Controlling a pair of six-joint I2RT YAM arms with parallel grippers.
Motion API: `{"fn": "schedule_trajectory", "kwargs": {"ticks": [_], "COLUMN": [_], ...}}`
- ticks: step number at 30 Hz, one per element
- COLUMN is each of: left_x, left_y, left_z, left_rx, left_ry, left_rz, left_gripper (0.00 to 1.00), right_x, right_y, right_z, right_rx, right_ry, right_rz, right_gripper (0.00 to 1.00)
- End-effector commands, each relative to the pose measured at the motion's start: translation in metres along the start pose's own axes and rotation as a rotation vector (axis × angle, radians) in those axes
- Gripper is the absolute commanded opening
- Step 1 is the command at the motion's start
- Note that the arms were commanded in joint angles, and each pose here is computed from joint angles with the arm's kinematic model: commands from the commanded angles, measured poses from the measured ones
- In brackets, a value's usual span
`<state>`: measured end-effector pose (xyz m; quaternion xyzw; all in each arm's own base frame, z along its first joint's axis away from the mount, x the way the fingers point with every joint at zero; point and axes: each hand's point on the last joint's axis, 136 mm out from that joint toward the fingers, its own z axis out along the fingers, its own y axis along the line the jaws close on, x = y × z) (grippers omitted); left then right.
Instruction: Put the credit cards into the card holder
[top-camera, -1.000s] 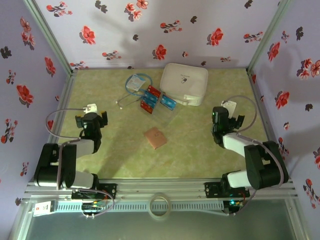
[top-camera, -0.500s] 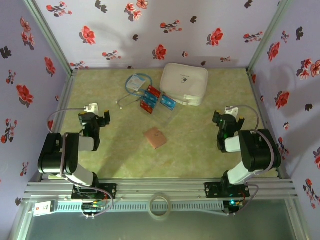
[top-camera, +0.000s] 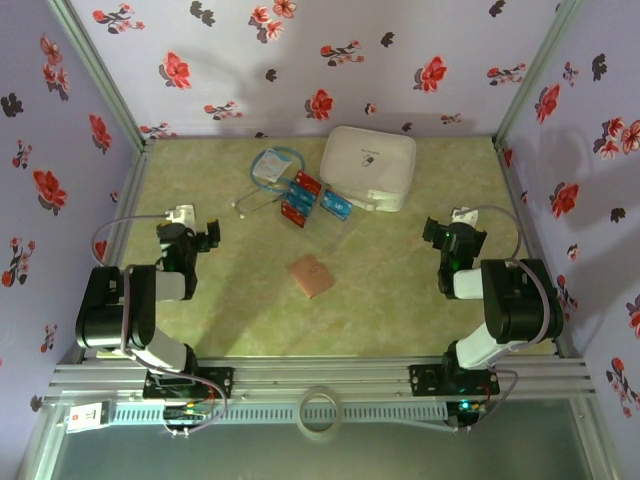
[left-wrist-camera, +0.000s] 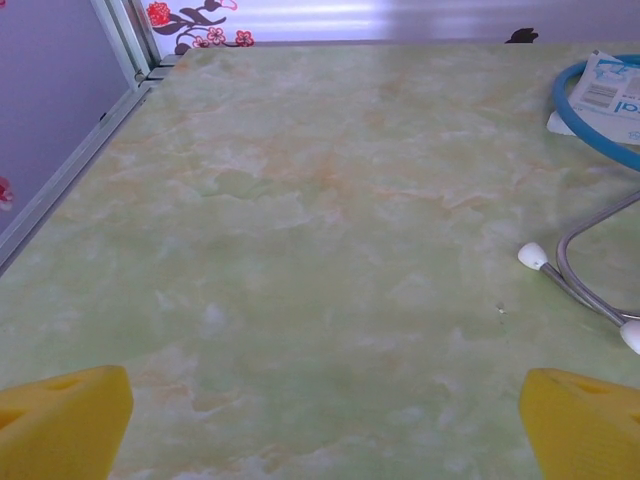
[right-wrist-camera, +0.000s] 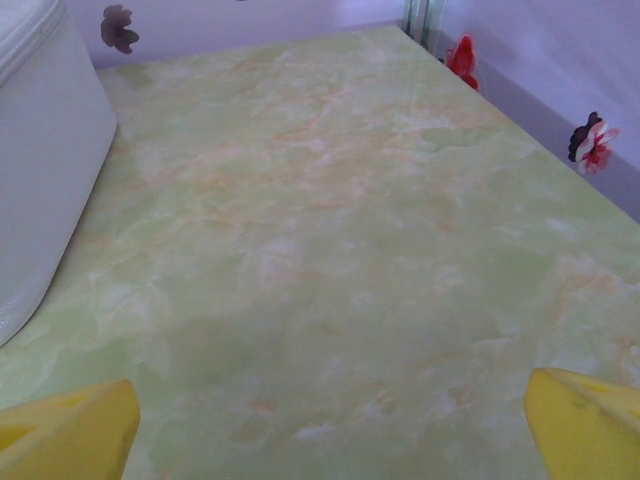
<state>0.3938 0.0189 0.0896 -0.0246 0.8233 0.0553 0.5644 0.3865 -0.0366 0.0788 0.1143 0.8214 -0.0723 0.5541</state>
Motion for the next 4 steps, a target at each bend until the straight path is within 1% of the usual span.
{"fn": "schedule_trajectory", "kwargs": {"ticks": [1,4], "left_x": [-0.0061,-0.007], "left_y": [-0.0008,-0.0036], "left_z": [0.0031,0.0008], "left_rx": [0.011,0.029], "left_ry": [-0.01,-0.025], "left_rz": [-0.01,-0.001], "left_gripper": [1.0,1.0], "right_x": [-0.0082,-0.0098], "right_y": [0.0039,0.0015], "right_z": [0.0033,-0.0022], "right_rx": [-0.024,-0.02], "right_ry": [-0.01,-0.037], "right_rz": [0.031,0.035], "right_gripper": [0.99,0.99]}}
